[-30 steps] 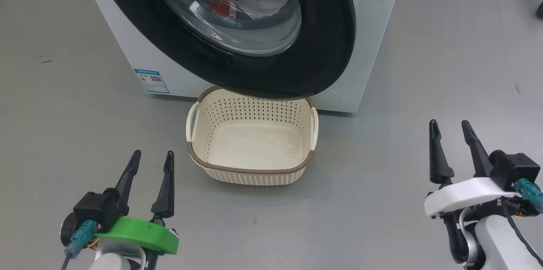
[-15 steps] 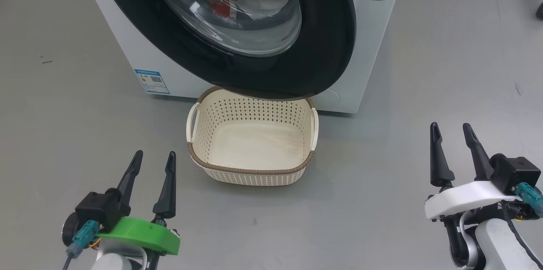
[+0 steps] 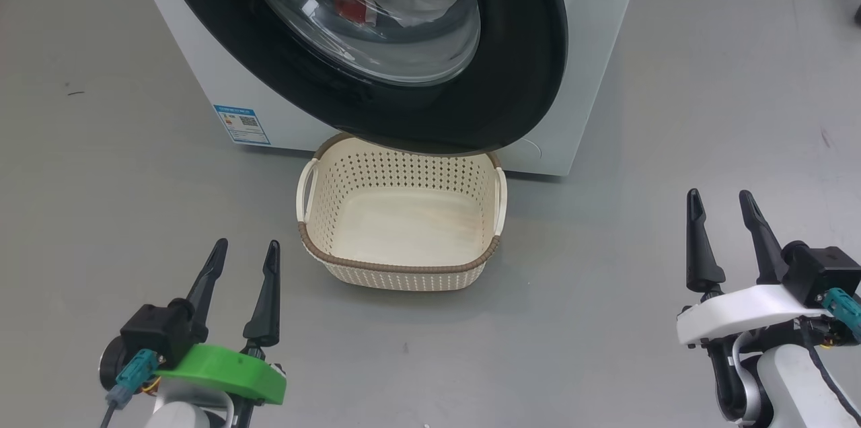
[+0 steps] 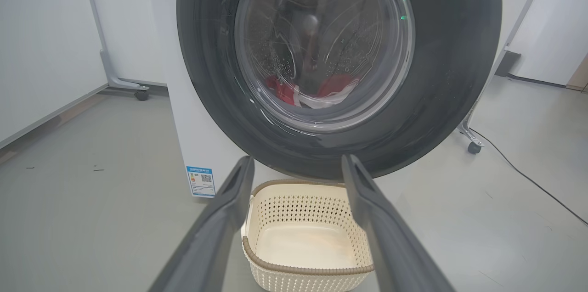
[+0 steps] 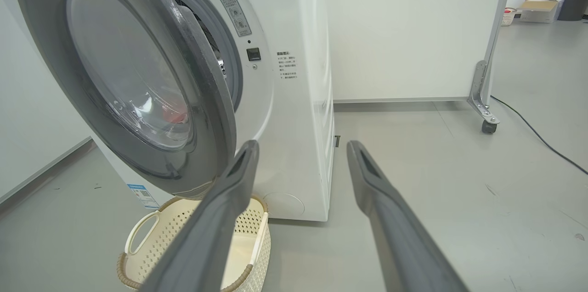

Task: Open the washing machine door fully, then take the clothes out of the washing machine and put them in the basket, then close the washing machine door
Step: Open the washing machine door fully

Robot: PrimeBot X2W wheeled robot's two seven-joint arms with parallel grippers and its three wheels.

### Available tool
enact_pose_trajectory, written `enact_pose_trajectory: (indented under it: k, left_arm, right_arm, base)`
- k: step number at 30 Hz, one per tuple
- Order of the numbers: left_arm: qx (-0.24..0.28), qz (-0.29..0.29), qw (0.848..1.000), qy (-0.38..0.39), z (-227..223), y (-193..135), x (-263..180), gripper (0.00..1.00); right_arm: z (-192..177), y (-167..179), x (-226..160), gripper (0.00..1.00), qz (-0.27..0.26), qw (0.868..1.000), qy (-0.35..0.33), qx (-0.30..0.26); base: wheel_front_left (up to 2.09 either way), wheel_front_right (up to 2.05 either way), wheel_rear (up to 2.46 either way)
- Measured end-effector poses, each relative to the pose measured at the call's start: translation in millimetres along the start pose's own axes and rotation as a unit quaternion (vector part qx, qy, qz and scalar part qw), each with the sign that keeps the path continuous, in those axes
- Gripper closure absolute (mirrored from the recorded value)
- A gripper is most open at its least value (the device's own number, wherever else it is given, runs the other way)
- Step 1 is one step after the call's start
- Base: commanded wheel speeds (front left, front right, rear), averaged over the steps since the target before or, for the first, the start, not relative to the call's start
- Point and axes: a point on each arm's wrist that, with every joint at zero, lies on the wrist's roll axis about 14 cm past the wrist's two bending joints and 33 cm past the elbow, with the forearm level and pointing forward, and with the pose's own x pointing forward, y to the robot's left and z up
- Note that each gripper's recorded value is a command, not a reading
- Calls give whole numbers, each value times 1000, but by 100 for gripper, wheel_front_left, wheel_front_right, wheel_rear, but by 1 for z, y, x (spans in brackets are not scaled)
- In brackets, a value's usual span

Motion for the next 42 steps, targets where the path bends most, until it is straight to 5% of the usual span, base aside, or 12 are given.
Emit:
enact_pose_trajectory:
  k: [17, 26, 27, 28, 42]
  left_arm:
    - [-2, 0, 1000, 23, -15, 0, 2, 0]
    - [1, 4, 1000, 31, -20, 4, 8, 0]
    - [2, 5, 999, 33, -21, 5, 9, 0]
    - [2, 5, 999, 34, -22, 5, 10, 0]
    - [4, 25, 999, 39, -24, 19, 15, 0]
  right_arm:
    - [10, -10, 24, 0, 14, 999, -12, -31]
    - [23, -5, 60, 0, 31, 999, -21, 11]
    - [25, -4, 68, 10, 33, 999, -20, 28]
    - [26, -3, 72, 97, 34, 998, -18, 39]
    - [36, 7, 124, 100, 46, 987, -10, 157]
  base:
    - [0, 0, 0]
    - [0, 0, 0]
    - [0, 0, 0]
    - [0, 0, 0]
    - [0, 0, 0]
